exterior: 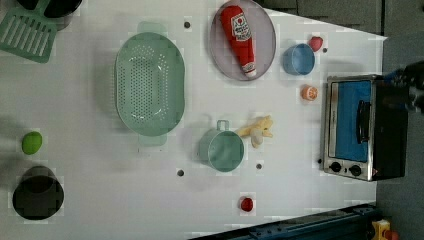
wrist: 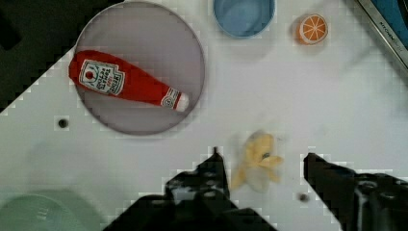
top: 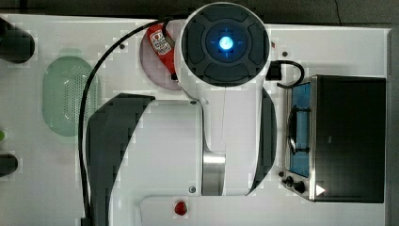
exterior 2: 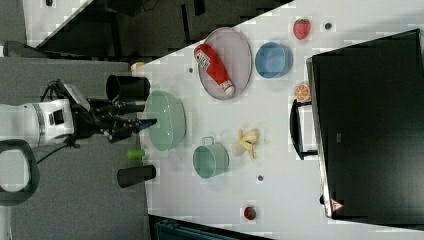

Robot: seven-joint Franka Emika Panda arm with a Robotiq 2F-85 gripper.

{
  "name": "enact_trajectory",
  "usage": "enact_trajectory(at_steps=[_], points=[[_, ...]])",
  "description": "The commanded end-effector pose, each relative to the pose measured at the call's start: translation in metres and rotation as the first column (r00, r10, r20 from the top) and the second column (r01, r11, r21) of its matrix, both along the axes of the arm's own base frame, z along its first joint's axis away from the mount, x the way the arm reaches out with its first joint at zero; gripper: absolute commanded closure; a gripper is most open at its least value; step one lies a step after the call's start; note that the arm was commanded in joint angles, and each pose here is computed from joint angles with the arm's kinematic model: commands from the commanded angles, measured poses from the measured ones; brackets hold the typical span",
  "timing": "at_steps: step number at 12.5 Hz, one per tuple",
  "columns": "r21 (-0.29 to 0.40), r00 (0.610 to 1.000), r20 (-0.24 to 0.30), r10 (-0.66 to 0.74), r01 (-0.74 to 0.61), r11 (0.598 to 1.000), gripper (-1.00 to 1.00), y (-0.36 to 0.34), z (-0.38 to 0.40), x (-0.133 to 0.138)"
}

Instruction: Pick banana from table and place on oven.

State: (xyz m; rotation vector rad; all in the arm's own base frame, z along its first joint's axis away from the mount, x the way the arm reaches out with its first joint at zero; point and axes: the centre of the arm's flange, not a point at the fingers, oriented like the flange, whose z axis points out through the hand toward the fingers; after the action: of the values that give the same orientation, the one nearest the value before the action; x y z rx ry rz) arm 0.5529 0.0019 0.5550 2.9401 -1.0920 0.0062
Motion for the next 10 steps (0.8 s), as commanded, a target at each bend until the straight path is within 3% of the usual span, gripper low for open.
enact_trajectory(at_steps=[1,3,7,10], points=[[0.007,0.987,-0.004,-0.161,0.161,0.987,-0.58,-0.042,0.087,-0.183],[0.007,0.987,-0.005,-0.161,0.161,0.987,-0.99,-0.041,0.087,-0.183],[-0.006,0.989,-0.047,-0.144,0.143,0.990,-1.00,-0.032,0.063,-0.173],[-0.021,0.991,-0.068,-0.117,0.116,0.993,-1.00,-0.020,0.016,-0.146]])
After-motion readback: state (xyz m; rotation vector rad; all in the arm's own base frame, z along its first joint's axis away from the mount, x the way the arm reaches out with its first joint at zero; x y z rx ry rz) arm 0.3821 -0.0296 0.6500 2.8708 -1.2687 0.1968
